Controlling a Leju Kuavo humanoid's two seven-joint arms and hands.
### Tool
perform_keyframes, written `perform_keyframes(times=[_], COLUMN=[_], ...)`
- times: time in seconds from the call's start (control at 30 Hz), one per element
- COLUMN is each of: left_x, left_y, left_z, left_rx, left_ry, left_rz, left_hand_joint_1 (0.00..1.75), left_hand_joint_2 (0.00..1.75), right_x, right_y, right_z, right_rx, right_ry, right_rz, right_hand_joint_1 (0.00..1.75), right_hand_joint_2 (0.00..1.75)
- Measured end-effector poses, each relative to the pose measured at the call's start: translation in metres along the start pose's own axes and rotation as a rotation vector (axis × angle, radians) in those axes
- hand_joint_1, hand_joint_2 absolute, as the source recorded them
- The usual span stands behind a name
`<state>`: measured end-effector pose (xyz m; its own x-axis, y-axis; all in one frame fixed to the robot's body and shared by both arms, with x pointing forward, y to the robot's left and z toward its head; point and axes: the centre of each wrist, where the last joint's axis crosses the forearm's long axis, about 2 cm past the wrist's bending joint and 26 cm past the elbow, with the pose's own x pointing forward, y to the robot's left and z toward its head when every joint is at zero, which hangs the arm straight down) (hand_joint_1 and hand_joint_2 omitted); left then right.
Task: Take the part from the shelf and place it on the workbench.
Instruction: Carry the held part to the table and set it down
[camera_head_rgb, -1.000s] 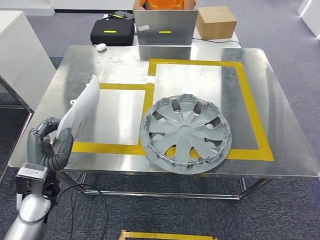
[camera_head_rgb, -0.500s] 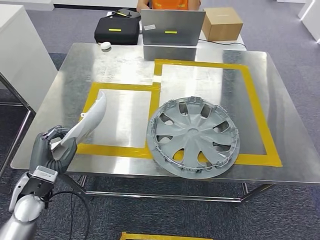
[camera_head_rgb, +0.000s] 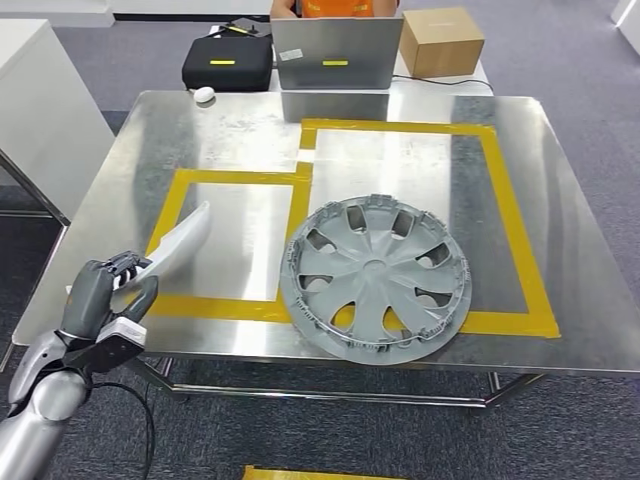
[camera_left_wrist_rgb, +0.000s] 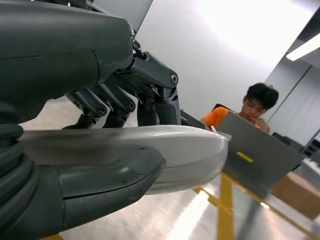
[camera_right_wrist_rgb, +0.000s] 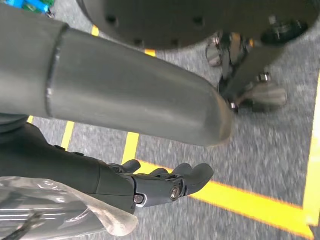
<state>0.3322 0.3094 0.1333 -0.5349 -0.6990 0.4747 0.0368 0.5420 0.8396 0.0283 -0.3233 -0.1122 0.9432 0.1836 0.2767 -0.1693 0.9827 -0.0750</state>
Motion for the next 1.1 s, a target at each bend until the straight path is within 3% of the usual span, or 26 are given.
perform_keyframes(times=[0.23,0.43,0.67,0.97,1.1], left_x=[-0.048,-0.064,-0.054,-0.016,0.001], left_y=[0.028,0.042,0.019,-0.011,-0.023], left_z=[-0.014,-0.038,-0.054,-0.086,-0.094], left_rx=[-0.123,-0.219,-0.26,-0.268,-0.28], left_ry=[0.085,0.119,0.1,-0.011,-0.06], left_rz=[-0.197,-0.313,-0.348,-0.294,-0.254], left_hand_joint_1=[1.75,1.75,1.75,1.75,0.0], left_hand_joint_2=[1.75,1.75,1.75,1.75,1.75], right_x=[0.001,0.003,0.005,0.008,0.009], right_y=[-0.008,-0.016,-0.02,-0.023,-0.023], right_z=[0.0,0.0,-0.001,-0.001,-0.001], right_rx=[-0.001,-0.002,-0.004,-0.006,-0.006], right_ry=[-0.013,-0.016,-0.021,-0.021,-0.023], right_rz=[0.022,0.038,0.046,0.06,0.064], right_hand_joint_1=[0.0,0.0,0.0,0.0,0.0], right_hand_joint_2=[0.0,0.0,0.0,0.0,0.0])
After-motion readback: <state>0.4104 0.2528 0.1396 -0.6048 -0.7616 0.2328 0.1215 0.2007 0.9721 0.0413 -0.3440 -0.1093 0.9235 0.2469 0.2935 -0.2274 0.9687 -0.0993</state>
